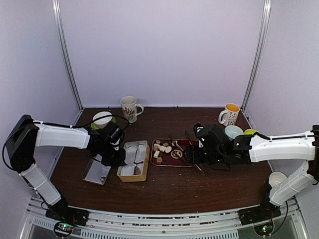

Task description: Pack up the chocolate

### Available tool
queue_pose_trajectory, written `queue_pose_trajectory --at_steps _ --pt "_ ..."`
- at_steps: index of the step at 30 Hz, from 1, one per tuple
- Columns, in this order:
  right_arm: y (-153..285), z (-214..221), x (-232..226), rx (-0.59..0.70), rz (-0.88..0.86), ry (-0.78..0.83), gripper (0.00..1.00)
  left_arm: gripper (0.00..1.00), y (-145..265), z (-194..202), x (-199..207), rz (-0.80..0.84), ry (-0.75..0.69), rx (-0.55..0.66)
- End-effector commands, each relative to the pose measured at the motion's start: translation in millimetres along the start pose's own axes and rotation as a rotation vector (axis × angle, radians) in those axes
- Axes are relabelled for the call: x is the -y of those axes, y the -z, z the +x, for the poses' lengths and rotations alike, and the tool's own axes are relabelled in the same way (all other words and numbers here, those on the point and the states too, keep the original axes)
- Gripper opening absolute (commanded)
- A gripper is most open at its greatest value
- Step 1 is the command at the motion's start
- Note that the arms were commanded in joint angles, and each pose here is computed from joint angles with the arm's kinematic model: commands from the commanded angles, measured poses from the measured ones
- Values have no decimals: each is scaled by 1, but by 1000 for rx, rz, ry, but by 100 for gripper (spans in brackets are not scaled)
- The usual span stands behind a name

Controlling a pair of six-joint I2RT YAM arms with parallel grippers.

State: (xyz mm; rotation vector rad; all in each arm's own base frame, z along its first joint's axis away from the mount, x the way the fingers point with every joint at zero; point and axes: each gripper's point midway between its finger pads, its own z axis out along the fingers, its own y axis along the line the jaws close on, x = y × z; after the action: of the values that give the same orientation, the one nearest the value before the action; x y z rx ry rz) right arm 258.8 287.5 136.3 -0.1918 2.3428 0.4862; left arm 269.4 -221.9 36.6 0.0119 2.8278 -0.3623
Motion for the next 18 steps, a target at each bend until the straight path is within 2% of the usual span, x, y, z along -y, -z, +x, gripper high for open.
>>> queue_pose_trajectory --at_steps 1,7,12,16,18 --pt "2 -9 5 29 36 23 72 0 6 -32 -6 -74 57 77" --pt "-17 -5 16 -69 99 80 75 4 -1 -44 -4 -108 62 77" --pt "-29 -2 25 -122 96 100 80 20 -7 -46 6 -64 43 67" --pt "-39 -1 32 -166 82 96 81 26 -10 -47 15 -29 24 48" --pt "-42 4 30 -194 54 117 88 27 -11 -49 21 2 22 52"
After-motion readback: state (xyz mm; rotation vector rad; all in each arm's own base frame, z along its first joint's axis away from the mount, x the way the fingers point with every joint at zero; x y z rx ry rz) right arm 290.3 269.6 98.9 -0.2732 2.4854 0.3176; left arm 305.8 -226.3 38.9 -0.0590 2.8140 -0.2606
